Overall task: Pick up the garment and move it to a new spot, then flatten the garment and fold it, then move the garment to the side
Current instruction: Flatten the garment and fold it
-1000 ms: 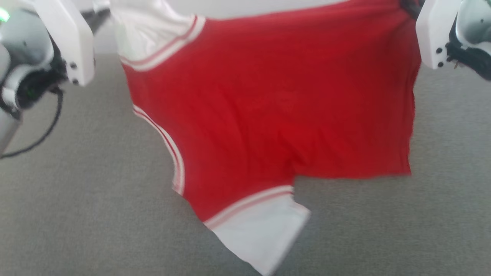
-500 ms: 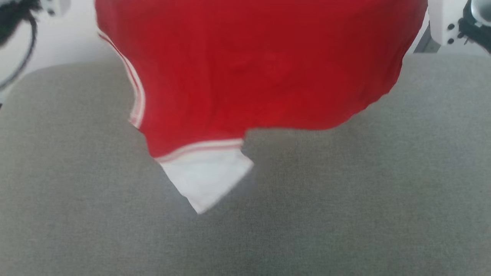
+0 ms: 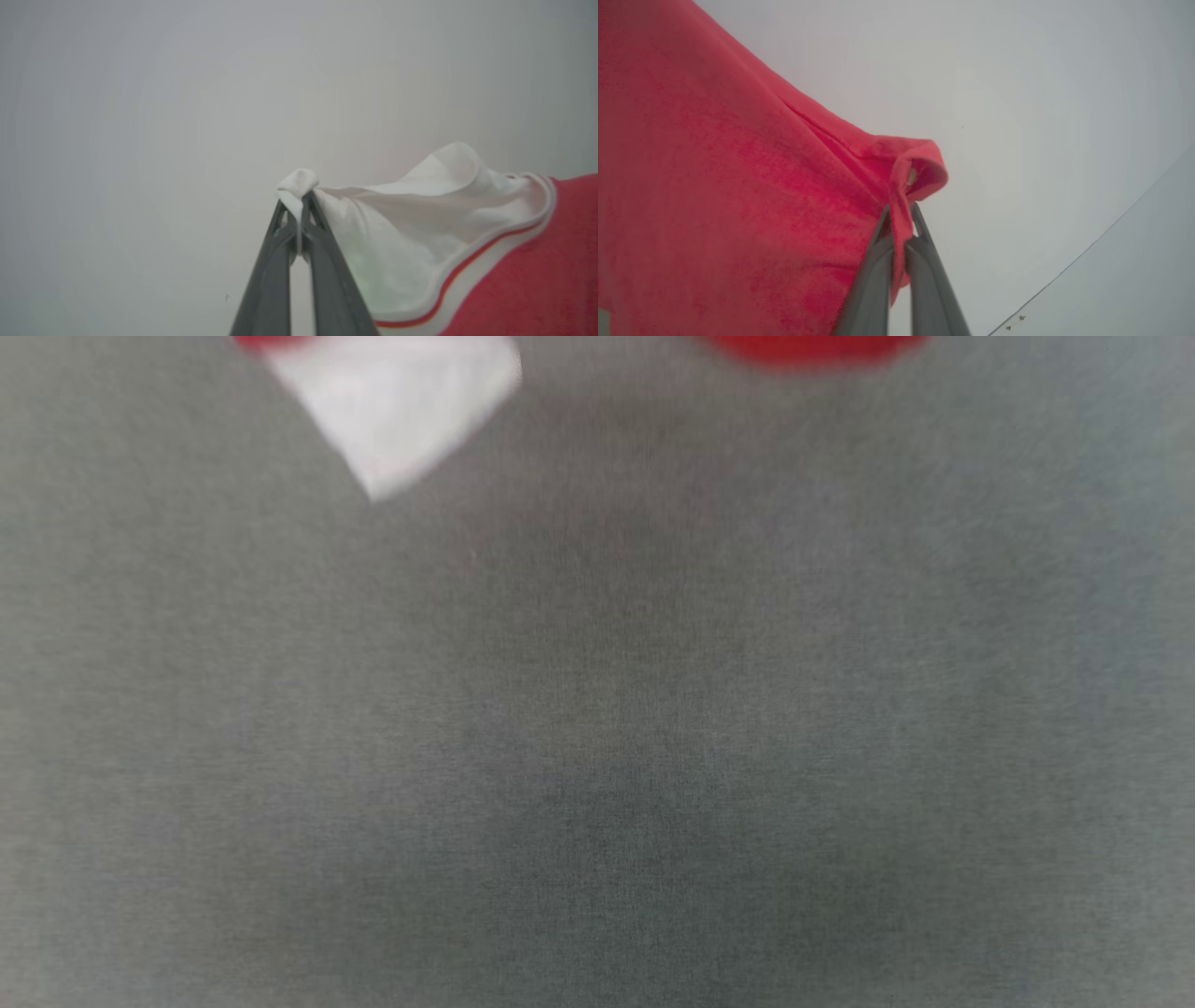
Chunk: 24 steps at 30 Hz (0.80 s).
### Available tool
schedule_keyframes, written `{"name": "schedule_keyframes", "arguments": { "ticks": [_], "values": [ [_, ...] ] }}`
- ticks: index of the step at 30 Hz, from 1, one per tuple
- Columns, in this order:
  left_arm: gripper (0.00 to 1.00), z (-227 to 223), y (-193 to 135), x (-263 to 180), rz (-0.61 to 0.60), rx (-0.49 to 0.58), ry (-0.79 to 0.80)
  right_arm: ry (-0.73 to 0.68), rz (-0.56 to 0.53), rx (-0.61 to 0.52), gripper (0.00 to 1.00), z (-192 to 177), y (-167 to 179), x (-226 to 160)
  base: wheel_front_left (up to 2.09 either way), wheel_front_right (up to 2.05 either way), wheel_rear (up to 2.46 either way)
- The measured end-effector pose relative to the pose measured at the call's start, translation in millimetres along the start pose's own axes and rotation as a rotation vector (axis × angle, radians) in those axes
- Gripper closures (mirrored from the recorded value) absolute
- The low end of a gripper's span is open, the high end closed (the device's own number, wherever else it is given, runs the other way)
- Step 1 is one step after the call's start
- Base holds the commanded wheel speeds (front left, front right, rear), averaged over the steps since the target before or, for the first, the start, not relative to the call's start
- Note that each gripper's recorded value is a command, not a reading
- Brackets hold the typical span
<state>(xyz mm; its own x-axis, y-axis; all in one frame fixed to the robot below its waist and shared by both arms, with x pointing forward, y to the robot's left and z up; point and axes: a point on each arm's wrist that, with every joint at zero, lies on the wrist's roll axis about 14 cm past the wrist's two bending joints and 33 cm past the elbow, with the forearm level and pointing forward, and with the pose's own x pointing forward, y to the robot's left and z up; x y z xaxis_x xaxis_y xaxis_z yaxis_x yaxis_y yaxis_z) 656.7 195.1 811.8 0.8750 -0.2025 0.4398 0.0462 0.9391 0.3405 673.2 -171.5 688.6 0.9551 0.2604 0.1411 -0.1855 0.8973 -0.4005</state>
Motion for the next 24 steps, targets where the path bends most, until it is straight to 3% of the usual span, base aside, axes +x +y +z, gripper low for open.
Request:
{"name": "schedule_keyframes", "arguments": {
  "ticks": [3, 8, 14, 18, 24],
  "values": [
    [1.00, -8, -1, 15, 0.024, 0.013, -0.059, -0.067, -0.036, -0.034, 1.00, -13, -6, 15, 0.00, 0.00, 0.00],
    [1.00, -32, -22, 22, -0.018, -0.010, -0.084, -0.009, -0.016, -0.056, 1.00, -65, 16, 28, 0.00, 0.00, 0.00],
    [1.00, -145, -51, -38, -0.130, -0.081, 0.255, 0.161, 0.073, -0.018, 1.00, -125, 68, 8, 0.00, 0.00, 0.00],
    [1.00, -175, -64, -75, -0.156, -0.141, 0.448, 0.253, 0.119, 0.013, 1.00, -142, 92, -14, 0.00, 0.00, 0.00],
    [1.00, -204, -99, -157, -0.284, -0.225, 0.765, 0.373, 0.199, 0.051, 1.00, -159, 129, -56, 0.00, 0.00, 0.00]
  ]
}}
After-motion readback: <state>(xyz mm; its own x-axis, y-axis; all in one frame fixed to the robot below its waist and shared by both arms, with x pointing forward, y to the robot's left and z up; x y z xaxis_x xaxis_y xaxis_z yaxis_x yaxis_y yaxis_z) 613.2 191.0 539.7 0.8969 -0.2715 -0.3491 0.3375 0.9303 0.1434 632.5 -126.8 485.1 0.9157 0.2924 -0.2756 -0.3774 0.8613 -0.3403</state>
